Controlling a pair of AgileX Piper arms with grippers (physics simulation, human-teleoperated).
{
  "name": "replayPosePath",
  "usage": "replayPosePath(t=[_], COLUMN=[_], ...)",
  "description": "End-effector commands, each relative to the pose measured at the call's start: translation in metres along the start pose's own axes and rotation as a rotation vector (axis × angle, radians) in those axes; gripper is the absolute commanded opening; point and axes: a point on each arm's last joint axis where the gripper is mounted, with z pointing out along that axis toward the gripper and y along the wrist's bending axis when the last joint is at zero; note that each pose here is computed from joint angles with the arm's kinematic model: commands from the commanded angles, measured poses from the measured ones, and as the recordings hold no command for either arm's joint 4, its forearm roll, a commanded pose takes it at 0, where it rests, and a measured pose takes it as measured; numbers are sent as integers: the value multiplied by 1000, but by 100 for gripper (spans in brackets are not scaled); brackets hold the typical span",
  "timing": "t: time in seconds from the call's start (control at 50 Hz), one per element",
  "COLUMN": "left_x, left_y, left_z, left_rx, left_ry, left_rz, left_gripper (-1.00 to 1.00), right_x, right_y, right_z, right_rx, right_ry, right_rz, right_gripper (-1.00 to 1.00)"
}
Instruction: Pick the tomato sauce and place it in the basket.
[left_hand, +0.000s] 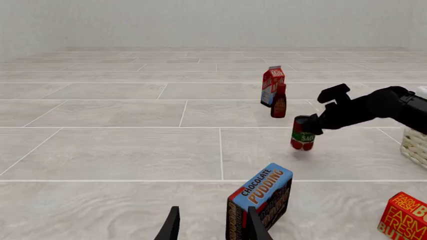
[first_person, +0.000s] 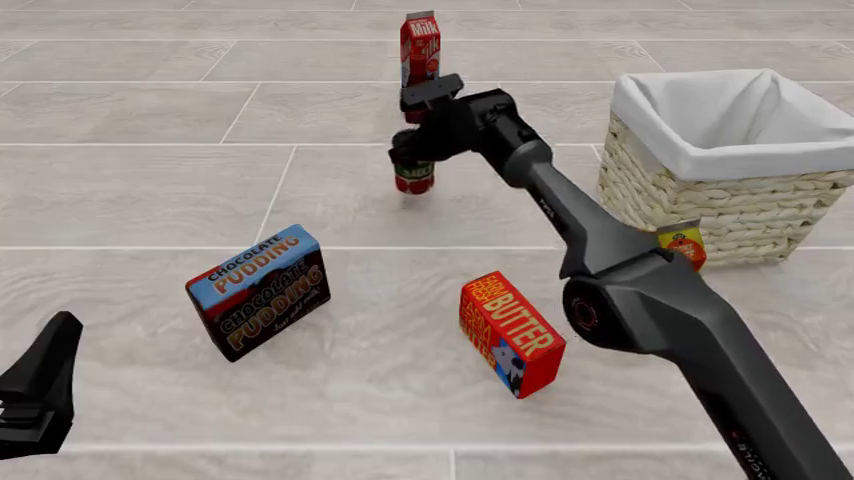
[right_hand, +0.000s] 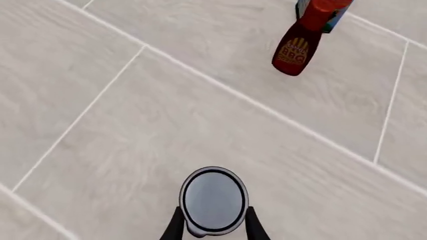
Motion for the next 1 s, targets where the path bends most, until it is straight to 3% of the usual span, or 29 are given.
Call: replayPosePath(t=[0.02,0.14,0.4,0.72,1.0], left_x=[0,0,0,0,0], left_y=[0,0,0,0,0], left_z=[0,0,0,0,0], left_rx=[0,0,0,0,0], left_ry=[0,0,0,0,0], left_rz=[0,0,0,0,0], left_gripper=[100,100,100,100,100], right_x=[-39,-61,-78,-63,-48], right_y=[-14,-22,-46,-86,-105], right_z=[-45,-76,-173,-278,-328], right_rx=[22,36,91,207,284], right_ry=[-79,-119,-212,-289,-316], right_rz=[7,0,-12,13,26], right_gripper=[-100,-100,-100,-100,-100])
